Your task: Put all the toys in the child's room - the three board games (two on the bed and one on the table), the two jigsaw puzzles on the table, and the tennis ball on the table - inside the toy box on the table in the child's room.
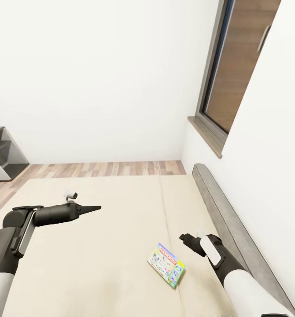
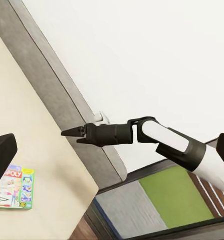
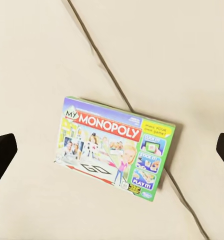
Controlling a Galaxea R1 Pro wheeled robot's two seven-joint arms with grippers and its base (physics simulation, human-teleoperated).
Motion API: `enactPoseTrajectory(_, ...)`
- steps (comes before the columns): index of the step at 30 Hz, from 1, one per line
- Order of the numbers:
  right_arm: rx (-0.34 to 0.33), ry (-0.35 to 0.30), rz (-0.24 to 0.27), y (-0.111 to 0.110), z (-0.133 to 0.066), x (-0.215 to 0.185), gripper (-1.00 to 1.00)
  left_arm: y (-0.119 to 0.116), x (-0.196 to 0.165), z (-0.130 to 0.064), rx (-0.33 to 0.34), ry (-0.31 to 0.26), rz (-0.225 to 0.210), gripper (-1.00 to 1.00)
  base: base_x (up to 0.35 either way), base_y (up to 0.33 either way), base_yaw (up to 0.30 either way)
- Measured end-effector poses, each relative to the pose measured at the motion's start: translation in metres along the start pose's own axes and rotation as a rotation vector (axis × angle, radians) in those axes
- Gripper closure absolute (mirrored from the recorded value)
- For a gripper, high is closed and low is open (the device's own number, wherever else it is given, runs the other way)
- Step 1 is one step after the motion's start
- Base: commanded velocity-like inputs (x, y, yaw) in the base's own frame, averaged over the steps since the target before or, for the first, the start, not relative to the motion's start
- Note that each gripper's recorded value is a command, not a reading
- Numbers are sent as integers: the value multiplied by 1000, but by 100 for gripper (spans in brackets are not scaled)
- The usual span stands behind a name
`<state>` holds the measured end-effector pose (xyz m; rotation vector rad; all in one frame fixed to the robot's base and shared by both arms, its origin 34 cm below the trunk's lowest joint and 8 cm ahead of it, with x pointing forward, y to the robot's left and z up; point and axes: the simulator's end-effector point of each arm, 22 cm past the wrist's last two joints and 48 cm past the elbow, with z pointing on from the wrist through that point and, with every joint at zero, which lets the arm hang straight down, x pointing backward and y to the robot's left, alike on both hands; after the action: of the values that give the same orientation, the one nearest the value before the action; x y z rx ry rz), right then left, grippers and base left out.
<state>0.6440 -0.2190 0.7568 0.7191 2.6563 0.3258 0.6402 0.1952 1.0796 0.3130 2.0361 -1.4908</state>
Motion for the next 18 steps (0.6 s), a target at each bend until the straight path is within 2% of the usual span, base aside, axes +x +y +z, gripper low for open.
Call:
enactPoseTrajectory(8,7,10,2,-4,5,4,-100,14,3,0,-30,-1,-19,-100,0,0,0)
enactPoseTrajectory(13,12,17,3,-6,8,7,-100,31,5,-1,-84,-2,-19,-100,0,0,0)
enactPoseTrajectory(18,16,24,4,-9,11,10,-100,57,11,-3,-157,1,-46,-100,0,0,0)
